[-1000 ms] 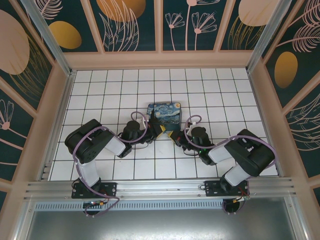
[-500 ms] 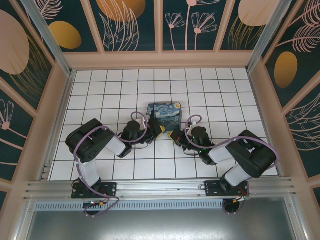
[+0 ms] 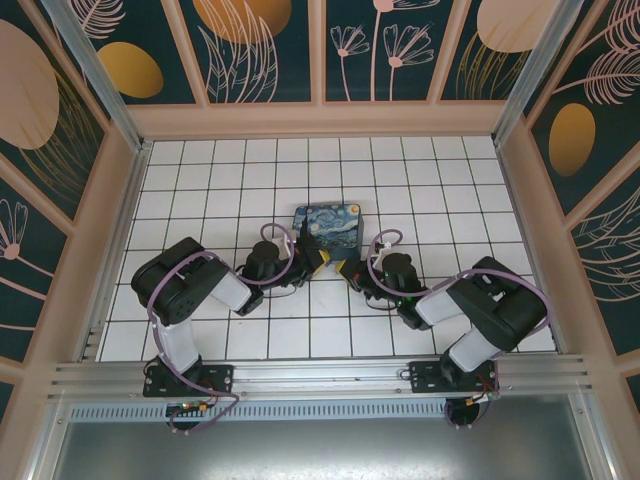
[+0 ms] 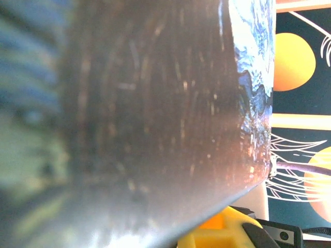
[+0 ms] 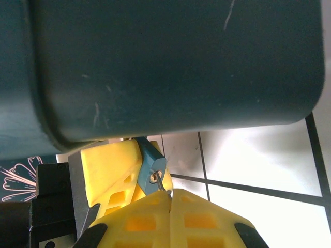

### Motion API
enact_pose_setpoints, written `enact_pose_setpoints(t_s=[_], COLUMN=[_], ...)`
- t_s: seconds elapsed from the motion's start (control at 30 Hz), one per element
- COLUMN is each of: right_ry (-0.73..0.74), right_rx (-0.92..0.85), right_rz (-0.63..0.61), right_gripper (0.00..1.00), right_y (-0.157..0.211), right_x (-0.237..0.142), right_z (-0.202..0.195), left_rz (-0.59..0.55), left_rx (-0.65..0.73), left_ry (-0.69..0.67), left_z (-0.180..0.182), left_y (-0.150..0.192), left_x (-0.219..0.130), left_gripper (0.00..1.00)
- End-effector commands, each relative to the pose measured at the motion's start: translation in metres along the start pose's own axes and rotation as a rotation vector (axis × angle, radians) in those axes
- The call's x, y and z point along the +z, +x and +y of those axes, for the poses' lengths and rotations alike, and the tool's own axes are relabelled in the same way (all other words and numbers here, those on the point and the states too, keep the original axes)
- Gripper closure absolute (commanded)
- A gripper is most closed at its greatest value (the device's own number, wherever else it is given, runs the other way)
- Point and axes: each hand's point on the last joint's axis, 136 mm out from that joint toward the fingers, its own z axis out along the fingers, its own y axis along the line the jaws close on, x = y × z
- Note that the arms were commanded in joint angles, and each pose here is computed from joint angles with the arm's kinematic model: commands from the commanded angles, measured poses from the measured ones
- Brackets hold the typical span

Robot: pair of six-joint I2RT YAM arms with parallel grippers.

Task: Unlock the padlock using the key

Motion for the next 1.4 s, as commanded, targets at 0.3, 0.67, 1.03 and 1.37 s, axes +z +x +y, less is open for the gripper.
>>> enact_pose_setpoints(t_s=[0.3,0.67,1.03,1.37], right_ry=[-0.134,-0.223,-0.338,-0.379], right_rx=[-0.154,-0.264,-0.098,-0.042], right_rz=[-0.076,-0.053,-0.039,0.004], right_gripper=[1.00,1.00,1.00,1.00], right_y=[-0.015,-0.012,-0.011,-0.014], right_x=[0.004,0.013,0.018,0.024], right_z=[0.035,0.067,0.085,0.083], left_rz=[0.052,0.047,0.043,0.051], left_rx=[-0.028,-0.064,-0.094,-0.104], left_ry=[0.134,0.161,0.188,0.184], left_z=[-0.037,-0.045,-0.050,-0.046], left_y=[0.006,0.004,0.005,0.008], left_x=[0.001,0.000,-0.003,-0.005], left_gripper=[1.00,1.00,1.00,1.00])
